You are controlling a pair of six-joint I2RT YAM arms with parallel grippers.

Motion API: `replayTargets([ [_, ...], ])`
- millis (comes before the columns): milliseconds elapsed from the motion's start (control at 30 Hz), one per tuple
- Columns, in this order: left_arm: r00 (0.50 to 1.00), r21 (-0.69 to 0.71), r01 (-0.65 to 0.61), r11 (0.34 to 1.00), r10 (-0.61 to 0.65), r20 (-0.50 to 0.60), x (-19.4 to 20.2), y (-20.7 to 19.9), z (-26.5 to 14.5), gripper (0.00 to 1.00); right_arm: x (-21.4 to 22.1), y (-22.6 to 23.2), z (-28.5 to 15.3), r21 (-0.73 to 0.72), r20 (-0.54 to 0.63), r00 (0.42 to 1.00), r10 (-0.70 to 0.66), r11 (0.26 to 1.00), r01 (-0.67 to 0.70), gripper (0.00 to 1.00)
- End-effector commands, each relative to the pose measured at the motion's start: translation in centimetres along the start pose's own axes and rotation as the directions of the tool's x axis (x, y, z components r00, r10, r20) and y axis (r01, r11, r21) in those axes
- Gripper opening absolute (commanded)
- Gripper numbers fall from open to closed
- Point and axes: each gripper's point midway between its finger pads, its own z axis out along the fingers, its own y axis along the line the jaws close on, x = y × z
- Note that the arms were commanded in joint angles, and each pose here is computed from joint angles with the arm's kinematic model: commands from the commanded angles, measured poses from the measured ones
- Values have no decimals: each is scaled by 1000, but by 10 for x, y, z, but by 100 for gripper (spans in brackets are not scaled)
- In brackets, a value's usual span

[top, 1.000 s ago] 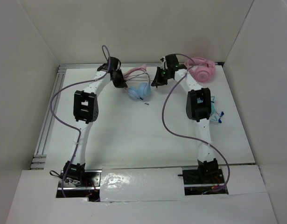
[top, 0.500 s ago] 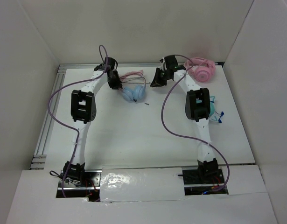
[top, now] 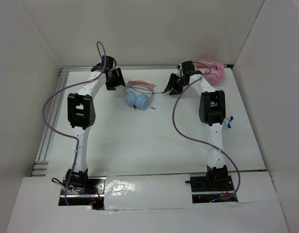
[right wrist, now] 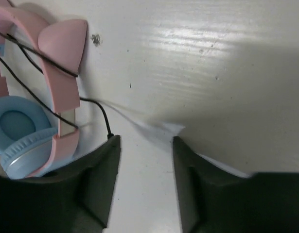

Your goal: Wrap the headphones

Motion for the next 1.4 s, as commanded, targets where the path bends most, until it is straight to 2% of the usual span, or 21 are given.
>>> replayTargets([
  [0, 998, 61, -9, 998, 5, 65, -22, -22, -45, 78, -30, 54, -54, -63, 131, 985, -114, 990, 123, 58],
  [167, 988, 96, -56, 994, 41, 149, -38, -39, -103, 90, -32, 62, -87, -14, 190, 973, -135, 990, 140, 72],
  [200, 987, 97, -75, 992, 61, 146, -33, -41, -110, 88, -37, 71, -106, -6, 228, 961, -153, 987, 159, 96],
  [233, 977, 113, -114, 987, 91, 190, -38, -50, -138, 87, -33, 70, -111, 4, 236, 960, -152, 988, 155, 100],
  [367, 934, 96, -223, 970, 184, 308, -13, -83, -207, 98, -30, 84, -158, 23, 326, 929, -177, 983, 180, 100],
  [400, 938, 46, -218, 975, 196, 284, 7, -69, -203, 99, -29, 98, -184, 22, 370, 908, -197, 979, 204, 100],
  [433, 928, 70, -211, 975, 178, 326, 15, -74, -238, 99, -24, 102, -193, 18, 384, 900, -205, 977, 214, 100],
  [467, 933, 90, -209, 974, 171, 315, 36, -80, -249, 99, -8, 107, -214, 16, 411, 883, -228, 970, 243, 100],
  [500, 957, 35, -179, 983, 166, 238, 75, -55, -234, 99, 2, 107, -223, 18, 428, 874, -229, 969, 245, 100],
  [533, 959, 75, -104, 992, 80, 271, 89, -51, -265, 99, 25, 85, -212, 48, 421, 883, -209, 977, 208, 100],
  [567, 966, 88, -92, 992, 68, 250, 112, -47, -271, 99, 32, 100, -250, 34, 506, 839, -200, 977, 212, 100],
  [633, 976, 139, -29, 990, -2, 217, 160, -24, -290, 99, 67, 77, -252, 74, 535, 826, -179, 984, 165, 100],
  [667, 986, 138, -22, 990, -1, 167, 191, -10, -283, 99, 77, 95, -289, 58, 621, 761, -190, 979, 197, 100],
  [700, 978, 227, -10, 974, -37, 206, 198, -12, -308, 99, 100, 76, -281, 85, 620, 761, -188, 981, 173, 100],
  [733, 983, 239, -20, 971, -24, 182, 218, -5, -301, 99, 115, 90, -309, 51, 684, 705, -189, 976, 212, 100],
  [767, 973, 307, -28, 951, -44, 225, 222, -4, -320, 99, 125, 89, -315, 40, 705, 686, -179, 976, 214, 100],
  [800, 977, 318, -31, 948, -38, 208, 237, 2, -312, 99, 143, 82, -323, 18, 748, 645, -155, 977, 213, 100],
  [900, 964, 347, -35, 937, -60, 260, 243, 13, -318, 99, 171, 64, -320, 11, 793, 591, -147, 974, 226, 100],
  [933, 964, 332, -15, 943, -74, 254, 244, 18, -316, 99, 174, 60, -338, 13, 843, 524, -125, 977, 212, 100],
  [1100, 979, 264, 5, 965, -58, 194, 250, 24, -316, 99, 187, 43, -364, 15, 899, 431, -79, 989, 150, 100],
  [1367, 986, 209, -2, 978, -33, 162, 251, 22, -307, 99, 187, 38, -353, 41, 875, 474, -100, 990, 133, 100],
])
